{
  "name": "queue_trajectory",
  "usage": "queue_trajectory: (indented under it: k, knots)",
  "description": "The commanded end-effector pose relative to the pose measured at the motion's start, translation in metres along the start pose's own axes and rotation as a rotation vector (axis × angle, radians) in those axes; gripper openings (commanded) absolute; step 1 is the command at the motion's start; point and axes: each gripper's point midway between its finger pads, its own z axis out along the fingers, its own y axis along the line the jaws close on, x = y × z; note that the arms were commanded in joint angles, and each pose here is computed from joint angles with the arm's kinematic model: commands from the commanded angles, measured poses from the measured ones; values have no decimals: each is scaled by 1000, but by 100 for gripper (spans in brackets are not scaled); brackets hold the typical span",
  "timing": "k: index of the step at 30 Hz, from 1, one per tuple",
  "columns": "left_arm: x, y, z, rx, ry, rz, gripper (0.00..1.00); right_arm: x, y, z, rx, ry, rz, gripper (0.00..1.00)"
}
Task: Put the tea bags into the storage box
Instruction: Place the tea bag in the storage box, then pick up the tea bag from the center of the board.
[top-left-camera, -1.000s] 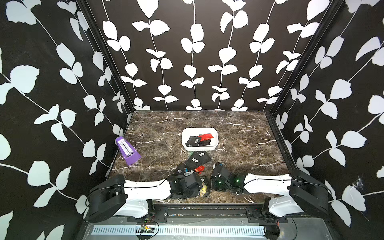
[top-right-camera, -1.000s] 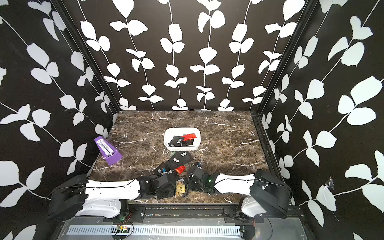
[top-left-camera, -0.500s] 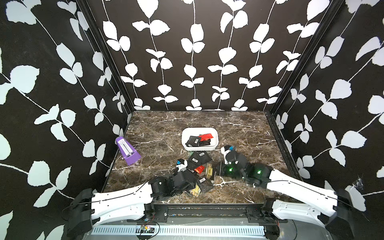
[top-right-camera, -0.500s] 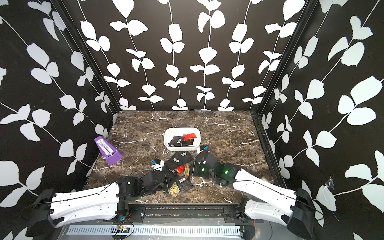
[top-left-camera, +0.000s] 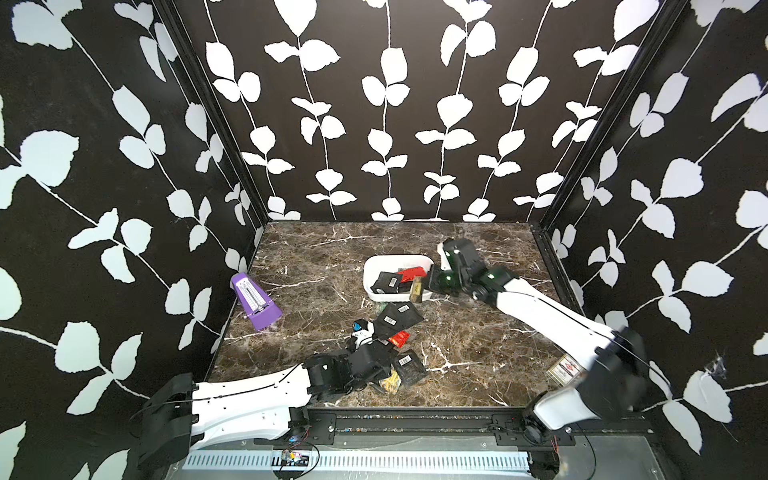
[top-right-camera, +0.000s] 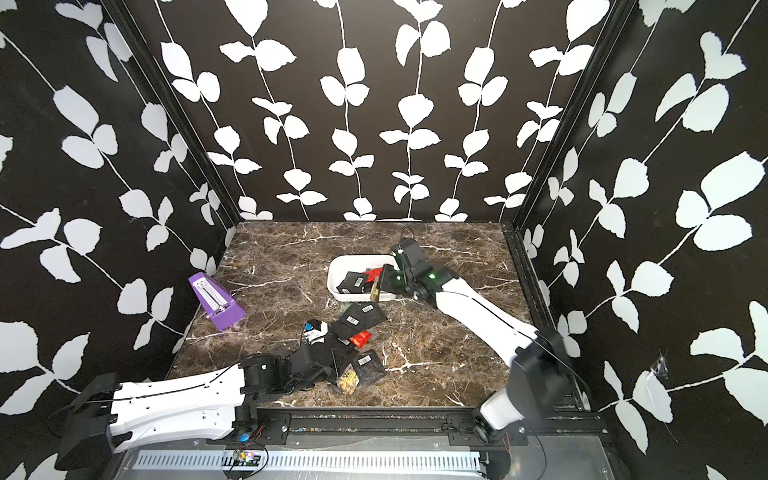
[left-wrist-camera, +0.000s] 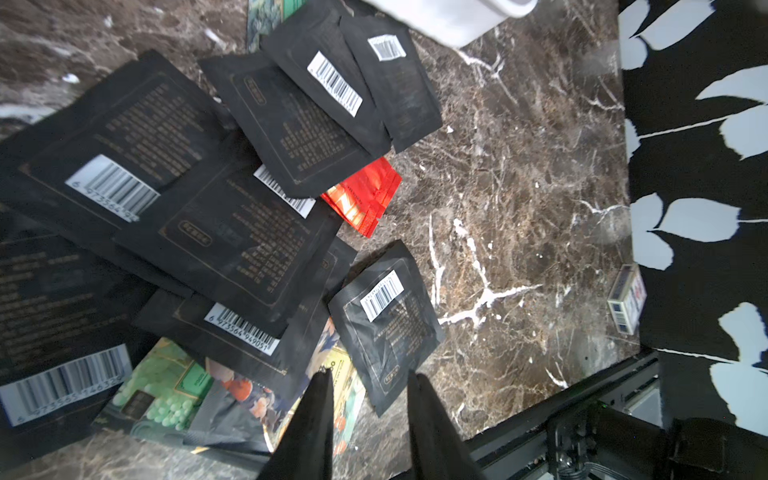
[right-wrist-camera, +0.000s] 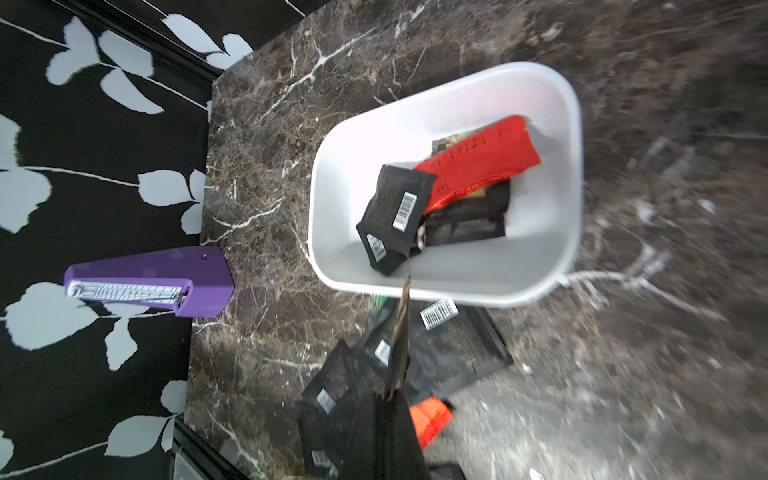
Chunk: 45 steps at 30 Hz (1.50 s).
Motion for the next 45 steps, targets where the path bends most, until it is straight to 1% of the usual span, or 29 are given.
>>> queue_trajectory:
  k: [1,7,11,13,15,17,19,22,24,27,31,32,34,37,41,45]
  knots:
    - [5,-2,4,6,17,-3,28,-36,30,18,-97,-37,-36,0]
    - [6,1,6,-20,28,6,29,-61,33,68,-91,-23,-7,0]
    - [7,0,5,-17,32,6,29,-65,26,92,-57,3,0,0]
    - [8,1,5,-20,34,6,29,-64,18,97,-21,15,-9,0]
    - [8,2,6,-23,38,7,28,-63,3,98,56,30,-16,11]
    - [9,4,5,-37,43,6,26,-63,-12,95,106,47,-15,24]
    - [9,3,5,-40,48,11,23,-66,-23,86,142,43,-20,34]
    - [8,1,4,-34,47,11,22,-72,-31,59,174,14,-53,36]
    - [7,-3,4,-26,44,12,21,-76,-28,31,187,-21,-91,38]
    - [6,-11,6,-1,42,13,21,-67,-27,-9,178,-62,-123,40]
    - [9,-23,14,30,60,11,18,-28,-27,-55,78,-86,-91,41]
    - [10,-27,16,37,66,10,16,-7,-38,-57,79,-62,-71,41]
    - [11,-30,21,28,77,1,7,23,-46,-67,54,-49,-38,42]
    - [14,-31,29,3,97,0,0,75,-58,-70,29,-1,9,43]
    - [18,-31,36,-17,115,-13,0,131,-75,-63,30,47,64,44]
    - [25,-27,44,-43,140,-26,0,168,-84,-48,19,81,112,44]
